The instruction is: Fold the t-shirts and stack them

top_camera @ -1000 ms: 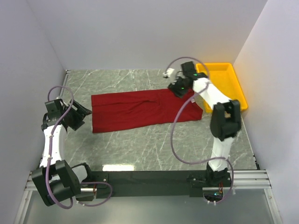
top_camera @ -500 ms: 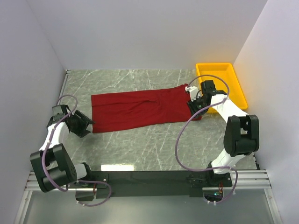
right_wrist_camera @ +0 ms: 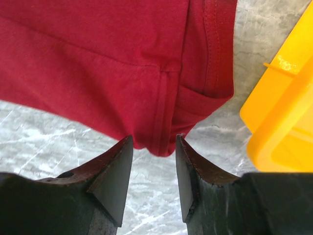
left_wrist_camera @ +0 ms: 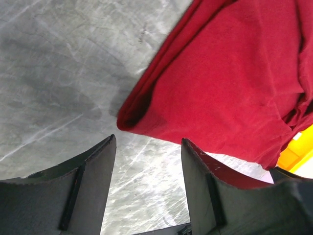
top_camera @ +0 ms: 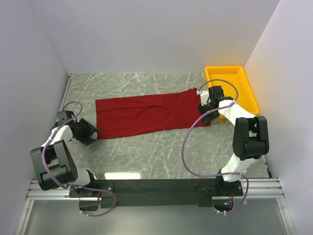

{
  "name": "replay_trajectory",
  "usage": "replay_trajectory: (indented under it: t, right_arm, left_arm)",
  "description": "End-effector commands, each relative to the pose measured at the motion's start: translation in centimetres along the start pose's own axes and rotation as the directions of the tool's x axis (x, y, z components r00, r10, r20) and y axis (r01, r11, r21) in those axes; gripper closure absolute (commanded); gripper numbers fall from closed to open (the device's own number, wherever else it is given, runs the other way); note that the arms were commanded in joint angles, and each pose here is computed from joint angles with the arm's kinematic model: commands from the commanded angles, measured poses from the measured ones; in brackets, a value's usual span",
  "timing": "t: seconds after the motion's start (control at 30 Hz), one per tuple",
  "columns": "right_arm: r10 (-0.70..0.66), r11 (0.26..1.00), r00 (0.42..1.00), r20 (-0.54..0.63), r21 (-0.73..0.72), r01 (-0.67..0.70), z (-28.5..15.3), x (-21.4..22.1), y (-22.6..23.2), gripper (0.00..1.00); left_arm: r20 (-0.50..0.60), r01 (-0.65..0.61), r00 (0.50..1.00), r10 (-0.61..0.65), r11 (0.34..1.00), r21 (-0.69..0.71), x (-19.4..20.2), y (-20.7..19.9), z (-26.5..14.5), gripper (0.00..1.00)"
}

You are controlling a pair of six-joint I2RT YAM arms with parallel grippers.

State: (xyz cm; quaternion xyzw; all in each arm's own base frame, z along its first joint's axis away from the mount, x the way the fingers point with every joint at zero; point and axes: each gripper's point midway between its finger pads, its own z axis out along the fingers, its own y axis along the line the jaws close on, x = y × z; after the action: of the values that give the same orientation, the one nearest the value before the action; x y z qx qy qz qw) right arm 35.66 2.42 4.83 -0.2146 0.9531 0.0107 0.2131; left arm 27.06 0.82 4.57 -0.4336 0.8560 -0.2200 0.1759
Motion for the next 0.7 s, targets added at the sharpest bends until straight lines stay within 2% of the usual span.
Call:
replay_trajectory:
  t: [0.0, 0.17, 0.47, 0.57, 0.6, 0.67]
  right_arm:
    - [0.035, 0.999, 0.999, 0.025, 0.036, -0.036, 0.7, -0.5, -0.8, 0.53]
    - [0.040, 0.999, 0.999, 0.013, 0.013, -0.040, 1.1, -0.4, -0.6, 0.63]
    - [0.047, 0.999, 0.999, 0.013, 0.006, -0.047, 1.1, -0.2, -0.5, 0.73]
    - [0.050, 0.999, 0.999, 0.019, 0.007, -0.050, 0.9, -0.5, -0.6, 0.76]
    - [0.048, 0.999, 0.999, 0.017, 0.004, -0.048, 0.9, -0.4, -0.5, 0.78]
    - [0.044, 0.999, 0.999, 0.013, 0.000, -0.044, 0.9, -0.3, -0.4, 0.81]
  left_arm:
    - [0.009, -0.028, 1.000, 0.028, 0.999, 0.020, -0.9, -0.5, 0.2, 0.39]
    - [0.003, -0.042, 0.999, 0.042, 0.999, 0.016, -1.2, -0.5, 0.6, 0.42]
    - [-0.012, -0.045, 0.999, 0.045, 0.999, -0.006, -1.6, 0.1, 1.9, 0.47]
    - [-0.022, -0.040, 0.999, 0.040, 0.999, 0.001, -1.5, 0.2, 2.3, 0.55]
    - [-0.025, -0.040, 0.999, 0.040, 0.999, 0.004, -1.4, 0.2, 2.3, 0.64]
    - [-0.030, -0.042, 0.999, 0.043, 0.999, 0.011, -1.3, 0.1, 2.4, 0.75]
